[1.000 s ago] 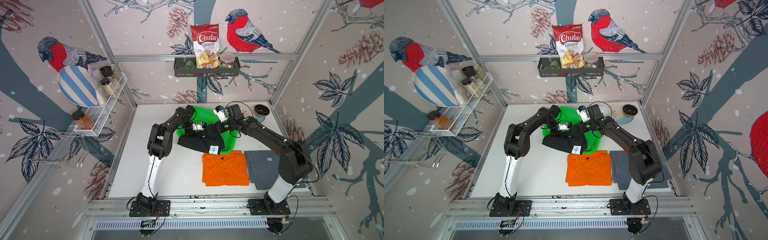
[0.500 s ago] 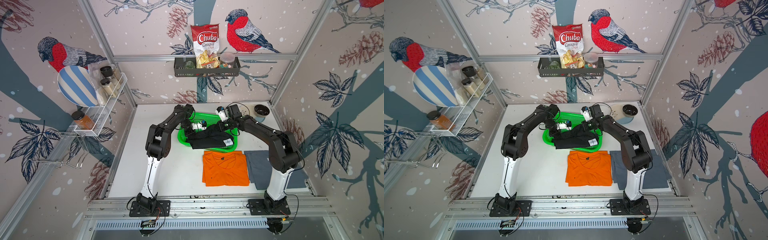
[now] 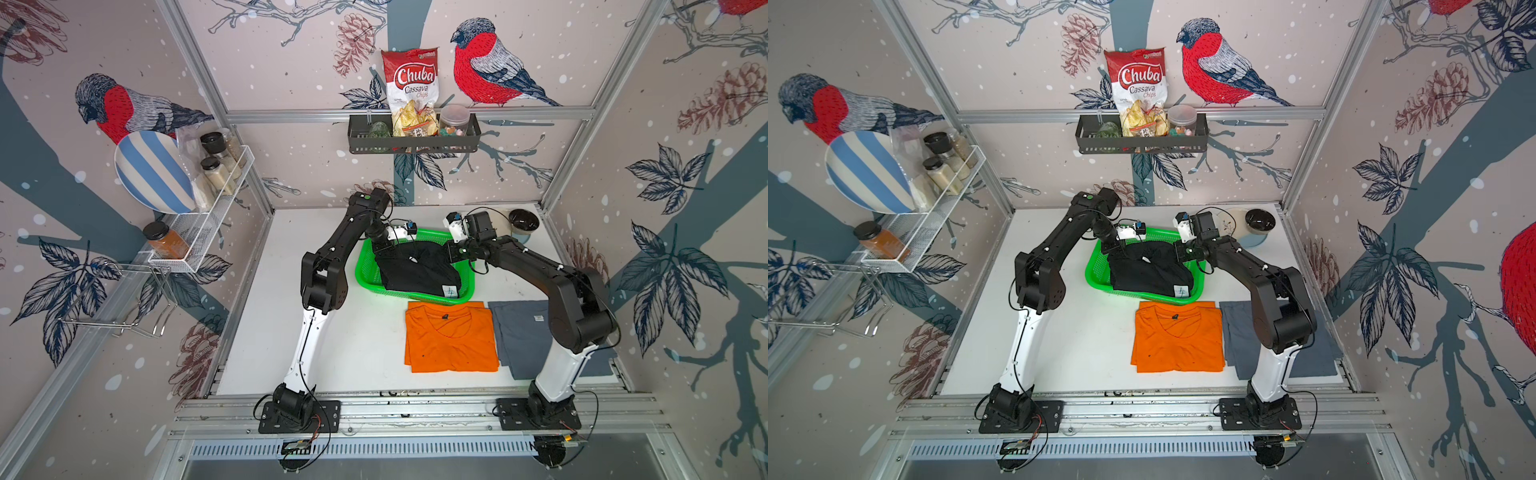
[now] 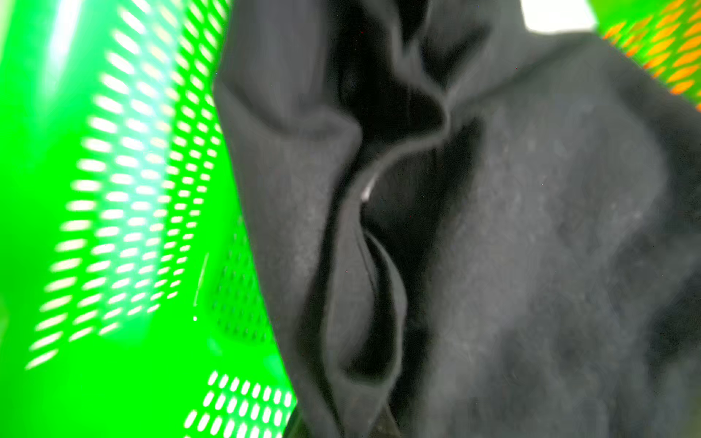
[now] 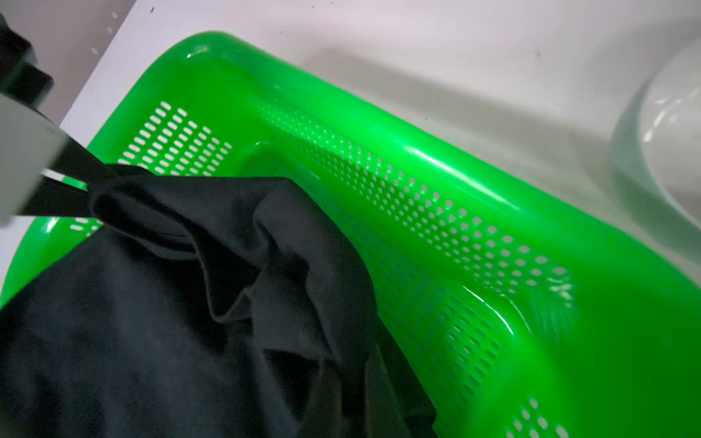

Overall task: Put the folded t-shirts into the basket
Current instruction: Place the T-shirt in the bin.

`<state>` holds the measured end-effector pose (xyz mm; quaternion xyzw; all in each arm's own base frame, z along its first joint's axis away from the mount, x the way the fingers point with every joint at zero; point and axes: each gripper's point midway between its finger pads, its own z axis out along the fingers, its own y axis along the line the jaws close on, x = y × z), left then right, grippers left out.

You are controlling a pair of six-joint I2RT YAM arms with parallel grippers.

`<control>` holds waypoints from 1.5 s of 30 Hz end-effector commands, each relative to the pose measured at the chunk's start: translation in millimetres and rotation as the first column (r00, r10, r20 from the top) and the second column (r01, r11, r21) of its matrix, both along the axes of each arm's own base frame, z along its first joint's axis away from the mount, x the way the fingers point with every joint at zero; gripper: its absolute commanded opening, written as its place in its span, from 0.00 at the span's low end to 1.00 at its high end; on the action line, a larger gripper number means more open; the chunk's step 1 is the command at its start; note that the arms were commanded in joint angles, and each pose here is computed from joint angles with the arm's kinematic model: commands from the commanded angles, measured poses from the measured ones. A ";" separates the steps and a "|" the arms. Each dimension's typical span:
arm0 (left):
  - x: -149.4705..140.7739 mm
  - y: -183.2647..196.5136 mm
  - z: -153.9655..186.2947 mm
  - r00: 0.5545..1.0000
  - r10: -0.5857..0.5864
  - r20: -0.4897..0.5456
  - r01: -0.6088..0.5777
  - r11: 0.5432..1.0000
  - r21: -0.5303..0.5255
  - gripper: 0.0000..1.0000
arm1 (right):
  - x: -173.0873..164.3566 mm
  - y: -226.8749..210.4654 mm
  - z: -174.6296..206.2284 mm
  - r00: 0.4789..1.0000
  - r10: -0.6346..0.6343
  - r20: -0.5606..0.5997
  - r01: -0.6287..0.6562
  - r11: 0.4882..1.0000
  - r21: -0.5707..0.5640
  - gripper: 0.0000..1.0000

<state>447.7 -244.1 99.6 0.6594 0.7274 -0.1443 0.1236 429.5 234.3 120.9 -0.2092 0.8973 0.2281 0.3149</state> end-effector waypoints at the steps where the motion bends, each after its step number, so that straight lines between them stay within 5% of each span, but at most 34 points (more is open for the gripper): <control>1: 1.9 11.5 -13.3 0.997 -0.081 0.016 0.079 0.994 0.075 0.00 | 5.0 -4.3 4.4 0.999 -0.039 0.019 0.039 0.999 0.018 0.00; 9: 32.3 3.3 -24.7 0.970 -0.178 0.164 0.154 0.976 0.154 0.00 | 10.4 -19.5 -2.2 0.996 -0.092 0.018 0.092 0.996 -0.008 0.00; 20: 62.7 -0.4 -26.3 0.944 -0.166 0.284 0.117 0.976 0.184 0.01 | 13.9 -23.0 -9.4 0.991 -0.130 0.004 0.130 0.991 -0.018 0.01; 24: 70.1 -5.5 -17.8 0.942 -0.113 0.316 0.069 0.987 0.147 0.29 | 19.6 -34.6 -15.1 0.979 -0.206 0.003 0.205 0.977 -0.057 0.27; 28: 69.3 -13.5 7.9 0.943 -0.039 0.331 0.018 0.998 0.066 0.42 | 24.6 -44.1 -7.2 0.965 -0.262 0.034 0.264 0.961 -0.079 0.35; 31: 65.1 -15.4 33.7 0.939 0.019 0.343 -0.025 1.000 0.014 0.75 | 28.0 -49.7 7.0 0.953 -0.291 0.080 0.298 0.950 -0.092 0.38; 35: 61.5 -8.1 66.4 0.927 0.148 0.345 -0.139 0.989 -0.050 0.77 | 27.4 -52.2 28.2 0.940 -0.313 0.138 0.331 0.933 -0.143 0.42; 39: 57.6 11.0 86.6 0.894 0.340 0.292 -0.317 0.940 -0.124 0.78 | 16.5 -47.6 46.9 0.927 -0.326 0.186 0.361 0.908 -0.211 0.43; 41: 61.8 25.9 93.7 0.839 0.475 0.267 -0.443 0.880 -0.174 0.95 | 6.9 -44.1 49.2 0.918 -0.353 0.183 0.388 0.895 -0.219 0.43; 45: 68.7 62.6 85.4 0.684 0.705 0.189 -0.671 0.709 -0.218 0.96 | -10.7 -36.4 35.2 0.890 -0.454 0.048 0.454 0.870 -0.193 0.46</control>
